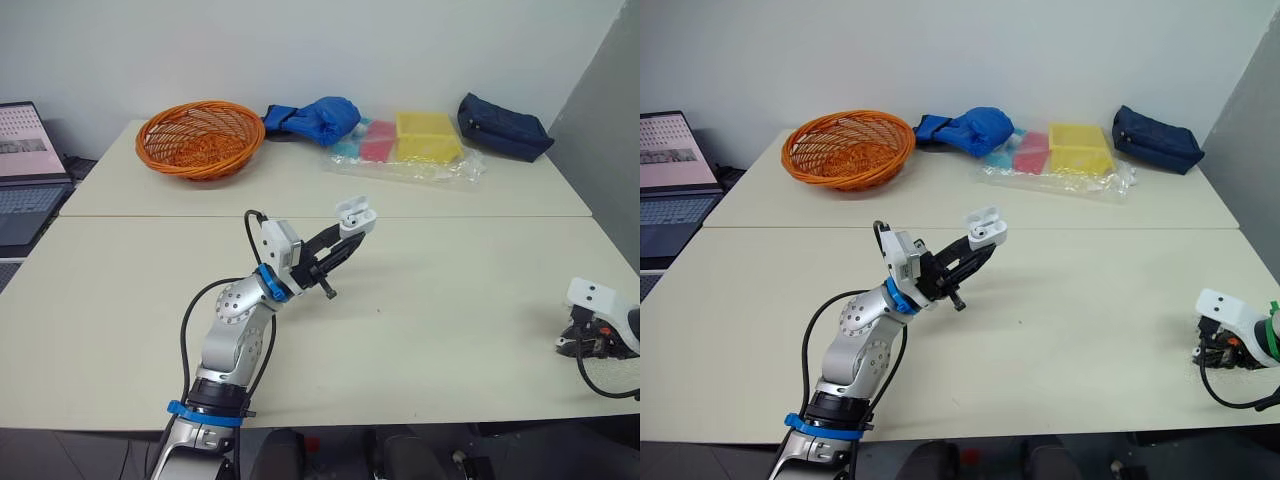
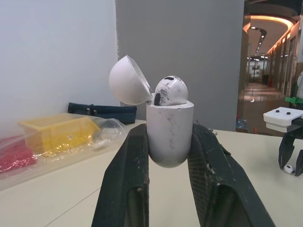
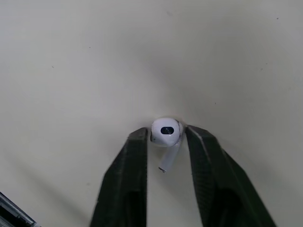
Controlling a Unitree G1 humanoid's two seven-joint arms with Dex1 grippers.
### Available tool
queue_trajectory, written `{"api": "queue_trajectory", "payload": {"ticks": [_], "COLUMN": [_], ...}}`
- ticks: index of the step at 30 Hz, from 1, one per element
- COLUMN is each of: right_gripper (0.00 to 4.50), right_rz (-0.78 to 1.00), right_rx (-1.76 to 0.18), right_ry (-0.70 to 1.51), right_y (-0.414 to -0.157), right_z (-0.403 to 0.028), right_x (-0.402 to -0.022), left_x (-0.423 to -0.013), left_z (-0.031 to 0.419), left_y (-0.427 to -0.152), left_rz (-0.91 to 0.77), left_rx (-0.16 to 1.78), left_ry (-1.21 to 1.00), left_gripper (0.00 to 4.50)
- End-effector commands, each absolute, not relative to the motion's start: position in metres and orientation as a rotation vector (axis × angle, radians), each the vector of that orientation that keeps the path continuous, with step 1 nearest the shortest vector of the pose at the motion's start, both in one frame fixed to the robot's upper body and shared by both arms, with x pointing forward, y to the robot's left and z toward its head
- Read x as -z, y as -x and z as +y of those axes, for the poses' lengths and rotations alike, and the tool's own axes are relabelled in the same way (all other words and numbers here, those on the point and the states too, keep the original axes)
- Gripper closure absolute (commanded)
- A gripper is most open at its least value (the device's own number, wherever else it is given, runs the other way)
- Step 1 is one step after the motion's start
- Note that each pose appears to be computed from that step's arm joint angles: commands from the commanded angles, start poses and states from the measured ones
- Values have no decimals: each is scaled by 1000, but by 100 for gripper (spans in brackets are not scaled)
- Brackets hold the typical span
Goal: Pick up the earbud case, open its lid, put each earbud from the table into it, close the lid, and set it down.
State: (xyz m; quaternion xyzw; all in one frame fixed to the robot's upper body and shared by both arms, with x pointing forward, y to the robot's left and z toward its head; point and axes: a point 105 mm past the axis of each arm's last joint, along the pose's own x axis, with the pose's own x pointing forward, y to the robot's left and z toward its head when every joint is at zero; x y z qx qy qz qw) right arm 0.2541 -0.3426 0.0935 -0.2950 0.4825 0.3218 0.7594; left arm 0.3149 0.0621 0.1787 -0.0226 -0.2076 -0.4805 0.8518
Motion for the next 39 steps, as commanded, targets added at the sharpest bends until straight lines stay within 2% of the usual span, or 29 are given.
{"api": "queue_trajectory", "payload": {"ticks": [1, 6, 9, 11, 13, 15, 17, 19, 22, 26, 30, 39], "right_gripper": [408, 408, 408, 408, 408, 408, 408, 408, 408, 408, 408, 408], "right_rz": [1048, 969, 708, 530, 276, 85, -136, -261, -310, -303, -272, -234], "right_rx": [-711, -763, -902, -972, -955, -934, -937, -906, -914, -901, -936, -909], "right_ry": [671, 665, 648, 563, 409, 293, 250, 146, 92, 33, 47, 34], "right_y": [-256, -264, -280, -286, -302, -311, -310, -305, -297, -297, -291, -296], "right_z": [-342, -327, -262, -216, -172, -143, -115, -103, -94, -79, -66, -63], "right_x": [-94, -104, -130, -150, -188, -223, -260, -286, -297, -294, -277, -257], "left_x": [-193, -191, -191, -191, -190, -190, -190, -190, -191, -195, -195, -197], "left_z": [60, 61, 61, 61, 59, 58, 58, 58, 59, 55, 56, 55], "left_y": [-311, -309, -309, -309, -309, -310, -311, -311, -312, -312, -313, -310], "left_rz": [-494, -491, -491, -491, -491, -491, -490, -492, -492, -500, -501, -503], "left_rx": [1018, 1018, 1016, 1013, 1015, 1017, 1020, 1021, 1024, 1039, 1044, 1051], "left_ry": [35, 36, 38, 40, 42, 44, 44, 46, 46, 50, 49, 59], "left_gripper": [376, 376, 376, 376, 376, 376, 376, 376, 376, 376, 376, 376]}}
